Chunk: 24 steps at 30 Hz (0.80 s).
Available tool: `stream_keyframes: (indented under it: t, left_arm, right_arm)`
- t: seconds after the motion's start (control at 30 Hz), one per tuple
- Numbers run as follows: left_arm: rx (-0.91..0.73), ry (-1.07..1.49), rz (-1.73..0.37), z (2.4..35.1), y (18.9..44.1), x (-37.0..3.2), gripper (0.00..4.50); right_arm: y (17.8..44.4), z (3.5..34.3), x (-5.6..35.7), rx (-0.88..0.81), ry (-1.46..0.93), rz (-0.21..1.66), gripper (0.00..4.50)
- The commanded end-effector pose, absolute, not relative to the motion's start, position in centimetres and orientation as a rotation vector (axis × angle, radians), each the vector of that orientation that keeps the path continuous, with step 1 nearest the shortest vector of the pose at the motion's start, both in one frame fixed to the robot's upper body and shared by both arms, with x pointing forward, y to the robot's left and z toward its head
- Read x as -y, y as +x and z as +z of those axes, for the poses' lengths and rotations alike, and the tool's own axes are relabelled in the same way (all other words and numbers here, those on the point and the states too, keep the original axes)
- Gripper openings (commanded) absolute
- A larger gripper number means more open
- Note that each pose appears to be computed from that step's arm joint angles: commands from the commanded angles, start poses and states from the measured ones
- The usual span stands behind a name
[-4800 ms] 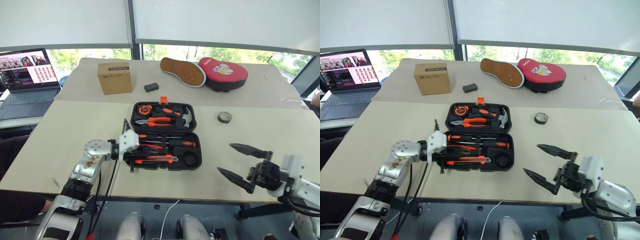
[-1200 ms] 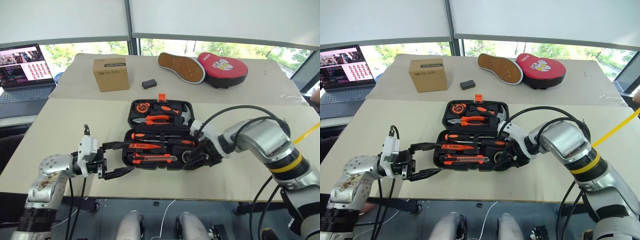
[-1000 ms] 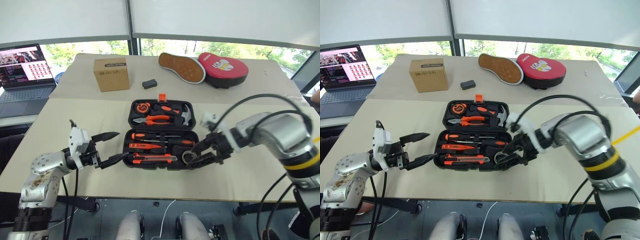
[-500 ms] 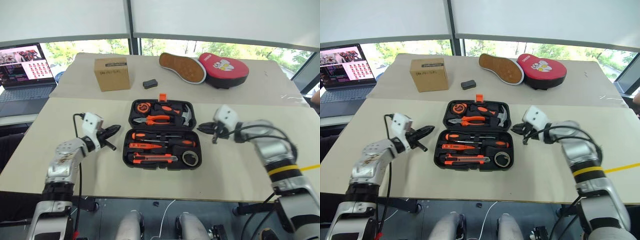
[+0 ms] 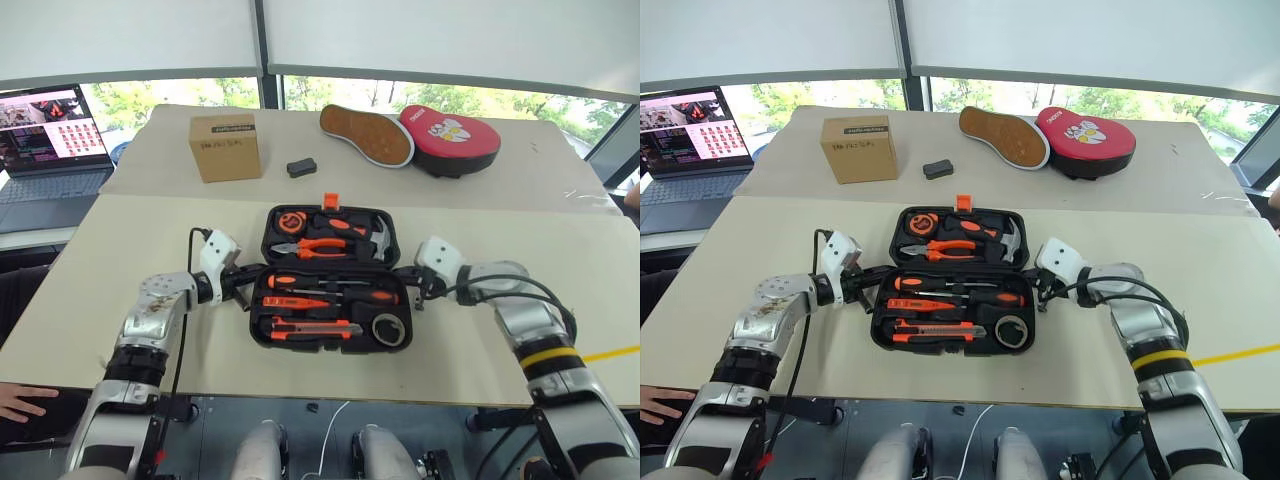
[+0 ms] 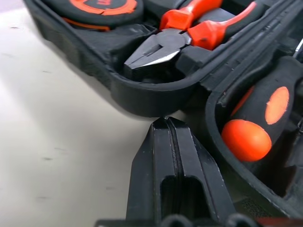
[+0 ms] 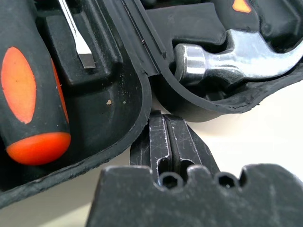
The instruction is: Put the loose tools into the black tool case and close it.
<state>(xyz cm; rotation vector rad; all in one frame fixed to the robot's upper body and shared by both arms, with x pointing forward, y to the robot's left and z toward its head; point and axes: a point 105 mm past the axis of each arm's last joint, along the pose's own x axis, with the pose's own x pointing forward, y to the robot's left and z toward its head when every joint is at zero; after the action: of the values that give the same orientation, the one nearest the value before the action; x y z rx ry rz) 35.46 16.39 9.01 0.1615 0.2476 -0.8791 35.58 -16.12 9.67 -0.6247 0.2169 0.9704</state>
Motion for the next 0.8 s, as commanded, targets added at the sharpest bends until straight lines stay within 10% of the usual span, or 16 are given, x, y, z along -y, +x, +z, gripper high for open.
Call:
stream_keyframes:
  t: [0.03, 0.2, 0.33, 0.6, 0.8]
  left_arm:
    - [-0.267, 0.132, -0.960, 9.4, 33.7, -15.6, 0.00]
    - [-0.197, 0.150, -0.873, 11.0, 34.5, -17.9, 0.00]
    - [-0.360, 0.260, -0.781, 10.7, 34.0, -21.7, 1.11]
    - [-0.604, 0.021, -0.764, 14.6, 33.7, -22.1, 4.11]
    - [-0.648, -0.041, -0.702, 15.8, 36.5, -17.9, 4.47]
  right_arm:
    - [34.2, 11.2, 15.1, -0.141, -0.594, 1.007, 0.02]
    - [33.1, 11.1, 16.8, -0.203, -0.519, 0.965, 0.02]
    - [33.2, 13.5, 18.7, -0.185, -0.492, 0.892, 1.17]
    - [34.3, 16.2, 19.8, -0.681, -0.112, 0.685, 3.98]
    - [36.0, 16.7, 17.8, -0.773, -0.074, 0.636, 4.43]
